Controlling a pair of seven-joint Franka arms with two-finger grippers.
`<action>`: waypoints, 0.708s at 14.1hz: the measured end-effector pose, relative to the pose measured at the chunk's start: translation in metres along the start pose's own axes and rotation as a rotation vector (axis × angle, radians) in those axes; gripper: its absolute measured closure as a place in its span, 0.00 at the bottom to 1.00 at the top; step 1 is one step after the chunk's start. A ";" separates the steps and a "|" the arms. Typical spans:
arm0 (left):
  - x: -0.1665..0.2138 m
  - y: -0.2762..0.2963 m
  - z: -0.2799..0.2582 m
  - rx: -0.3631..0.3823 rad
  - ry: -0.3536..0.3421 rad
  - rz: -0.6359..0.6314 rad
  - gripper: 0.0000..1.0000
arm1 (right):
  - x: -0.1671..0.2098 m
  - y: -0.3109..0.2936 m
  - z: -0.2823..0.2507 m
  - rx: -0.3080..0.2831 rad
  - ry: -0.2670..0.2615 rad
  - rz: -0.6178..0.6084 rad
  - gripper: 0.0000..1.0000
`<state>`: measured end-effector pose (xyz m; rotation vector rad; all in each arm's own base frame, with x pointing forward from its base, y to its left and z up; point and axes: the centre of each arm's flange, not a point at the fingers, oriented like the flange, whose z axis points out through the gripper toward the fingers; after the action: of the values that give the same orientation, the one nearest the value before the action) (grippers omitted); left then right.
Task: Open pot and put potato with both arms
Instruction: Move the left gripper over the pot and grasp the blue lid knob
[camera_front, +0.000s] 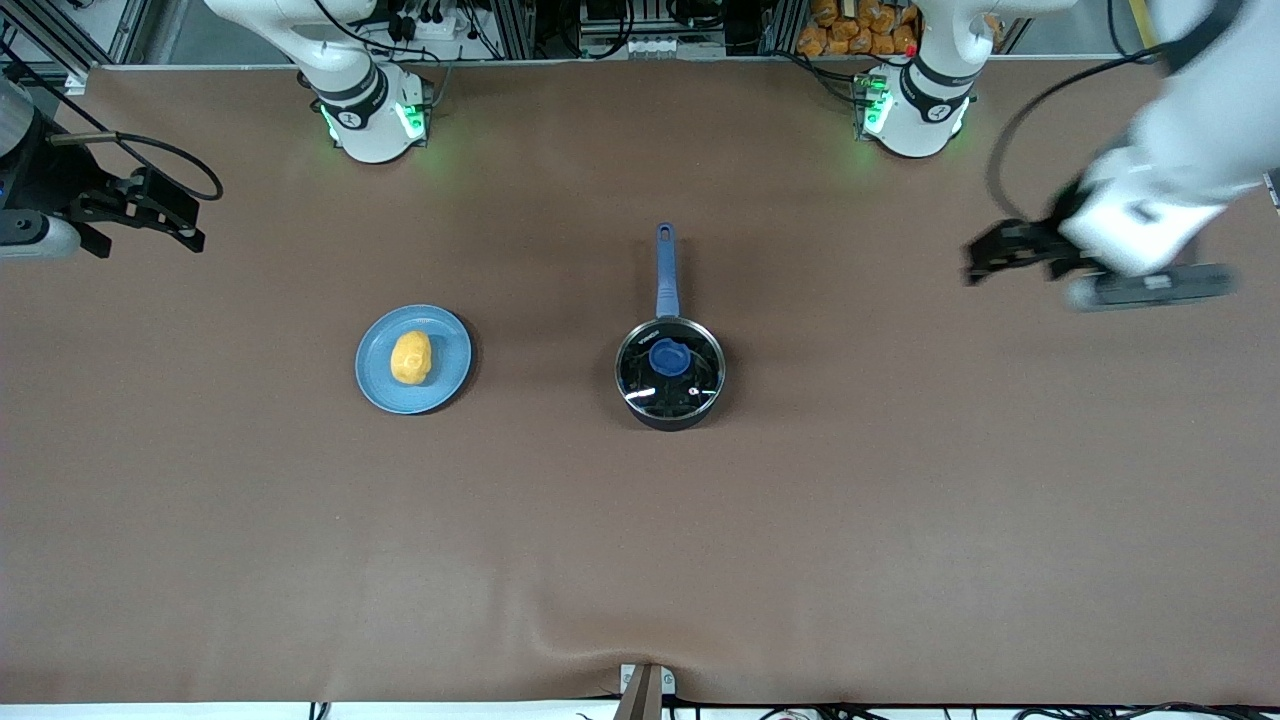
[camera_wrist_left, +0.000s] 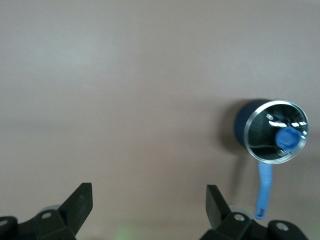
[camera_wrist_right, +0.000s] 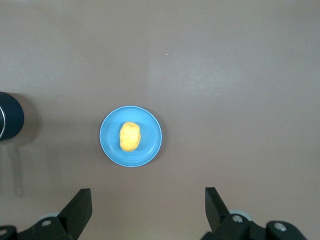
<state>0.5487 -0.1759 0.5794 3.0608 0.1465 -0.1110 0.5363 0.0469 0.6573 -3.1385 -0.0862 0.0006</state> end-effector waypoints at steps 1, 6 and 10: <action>-0.003 0.029 0.017 -0.001 -0.013 0.002 0.00 | 0.000 0.000 0.000 0.000 0.000 0.000 0.00; -0.006 0.132 0.106 -0.012 -0.070 -0.111 0.00 | 0.000 0.000 0.000 0.000 -0.001 0.000 0.00; 0.000 0.194 0.179 -0.051 -0.069 -0.135 0.00 | 0.000 0.000 0.001 0.001 -0.002 0.000 0.00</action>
<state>0.5558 -0.3820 0.4152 2.9895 0.3468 -0.2164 0.5365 0.0469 0.6565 -3.1378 -0.0861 0.0032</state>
